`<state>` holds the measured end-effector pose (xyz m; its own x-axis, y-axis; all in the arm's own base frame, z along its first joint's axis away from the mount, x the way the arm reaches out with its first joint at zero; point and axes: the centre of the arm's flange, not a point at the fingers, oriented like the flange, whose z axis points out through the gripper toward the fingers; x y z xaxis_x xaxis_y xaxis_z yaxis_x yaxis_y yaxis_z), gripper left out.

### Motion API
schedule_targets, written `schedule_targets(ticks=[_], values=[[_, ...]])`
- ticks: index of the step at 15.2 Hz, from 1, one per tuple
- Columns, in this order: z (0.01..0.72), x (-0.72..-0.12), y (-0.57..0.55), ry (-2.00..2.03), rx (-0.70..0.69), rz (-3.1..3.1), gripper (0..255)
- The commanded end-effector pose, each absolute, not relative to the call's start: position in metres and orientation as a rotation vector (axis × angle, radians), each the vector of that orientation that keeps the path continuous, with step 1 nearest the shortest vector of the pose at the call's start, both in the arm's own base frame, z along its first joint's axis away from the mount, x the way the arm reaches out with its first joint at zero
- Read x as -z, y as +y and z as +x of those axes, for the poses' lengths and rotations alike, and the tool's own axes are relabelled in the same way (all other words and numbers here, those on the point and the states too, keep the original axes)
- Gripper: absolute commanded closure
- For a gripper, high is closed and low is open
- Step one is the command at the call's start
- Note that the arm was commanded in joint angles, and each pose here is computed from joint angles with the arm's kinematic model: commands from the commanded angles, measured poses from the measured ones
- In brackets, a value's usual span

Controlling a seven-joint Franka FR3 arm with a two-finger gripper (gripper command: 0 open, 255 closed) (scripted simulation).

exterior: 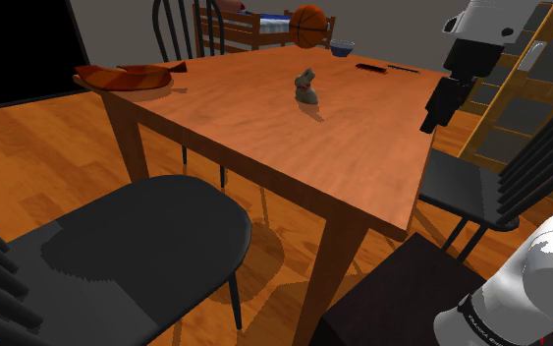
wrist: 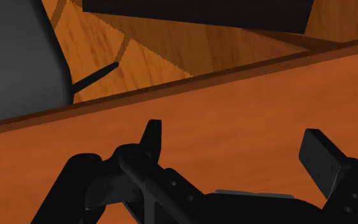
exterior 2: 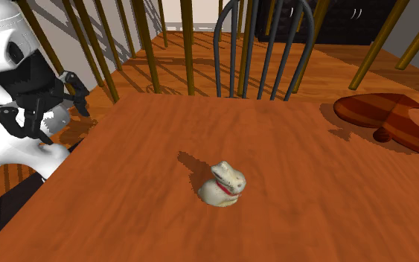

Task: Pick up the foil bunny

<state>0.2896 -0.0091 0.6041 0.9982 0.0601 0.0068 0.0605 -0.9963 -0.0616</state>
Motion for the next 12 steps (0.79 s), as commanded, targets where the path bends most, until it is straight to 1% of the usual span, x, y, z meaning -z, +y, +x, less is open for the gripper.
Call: schedule_targets(ticks=[1, 12], values=[[0.29, -0.604, -0.009, -0.093, 0.008, -3.078, 0], [0.424, -0.617, -0.006, -0.213, 0.116, -3.085, 0]])
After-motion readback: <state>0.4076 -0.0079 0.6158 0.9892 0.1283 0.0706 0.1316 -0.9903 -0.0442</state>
